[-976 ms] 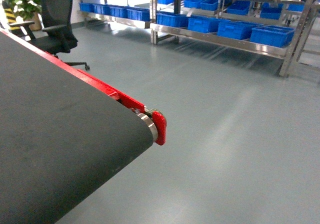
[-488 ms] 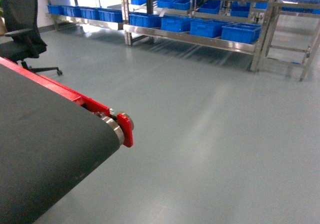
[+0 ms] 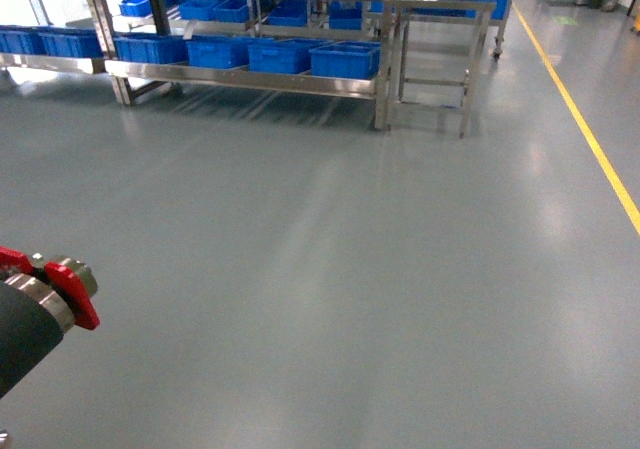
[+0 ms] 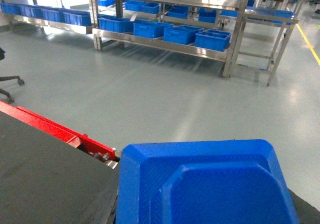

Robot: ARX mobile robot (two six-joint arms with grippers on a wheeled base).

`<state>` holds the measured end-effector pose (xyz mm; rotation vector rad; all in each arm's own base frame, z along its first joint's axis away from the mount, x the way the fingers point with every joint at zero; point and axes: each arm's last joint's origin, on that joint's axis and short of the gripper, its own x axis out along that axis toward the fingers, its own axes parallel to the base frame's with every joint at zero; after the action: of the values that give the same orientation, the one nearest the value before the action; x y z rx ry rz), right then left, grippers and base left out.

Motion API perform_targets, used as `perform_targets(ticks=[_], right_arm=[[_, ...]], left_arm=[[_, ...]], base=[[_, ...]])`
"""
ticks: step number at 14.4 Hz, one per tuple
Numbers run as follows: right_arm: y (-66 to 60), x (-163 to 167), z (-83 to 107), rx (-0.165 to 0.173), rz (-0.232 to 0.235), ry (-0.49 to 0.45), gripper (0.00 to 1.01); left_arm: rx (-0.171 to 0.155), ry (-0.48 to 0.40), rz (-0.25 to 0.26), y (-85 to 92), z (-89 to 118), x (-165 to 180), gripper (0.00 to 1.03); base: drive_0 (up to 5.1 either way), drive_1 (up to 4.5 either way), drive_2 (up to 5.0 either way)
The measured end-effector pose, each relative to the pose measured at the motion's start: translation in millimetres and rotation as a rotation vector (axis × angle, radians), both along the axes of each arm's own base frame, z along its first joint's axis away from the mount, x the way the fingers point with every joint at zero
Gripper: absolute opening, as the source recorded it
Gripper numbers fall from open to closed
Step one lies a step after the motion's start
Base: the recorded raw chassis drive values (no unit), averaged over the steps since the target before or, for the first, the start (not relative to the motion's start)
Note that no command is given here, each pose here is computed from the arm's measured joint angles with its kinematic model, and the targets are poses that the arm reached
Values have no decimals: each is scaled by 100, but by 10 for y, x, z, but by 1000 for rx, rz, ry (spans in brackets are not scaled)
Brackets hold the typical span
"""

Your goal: Pick blue part to blue bin on bottom shelf

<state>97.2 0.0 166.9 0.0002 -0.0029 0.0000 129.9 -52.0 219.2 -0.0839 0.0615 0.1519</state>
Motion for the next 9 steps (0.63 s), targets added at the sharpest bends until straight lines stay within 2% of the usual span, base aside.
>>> perform_targets(ticks=[9], right_arm=[[0, 0, 0, 0, 0, 0, 98]], left_arm=[[0, 0, 0, 0, 0, 0, 43]], base=[[-145, -145, -145]])
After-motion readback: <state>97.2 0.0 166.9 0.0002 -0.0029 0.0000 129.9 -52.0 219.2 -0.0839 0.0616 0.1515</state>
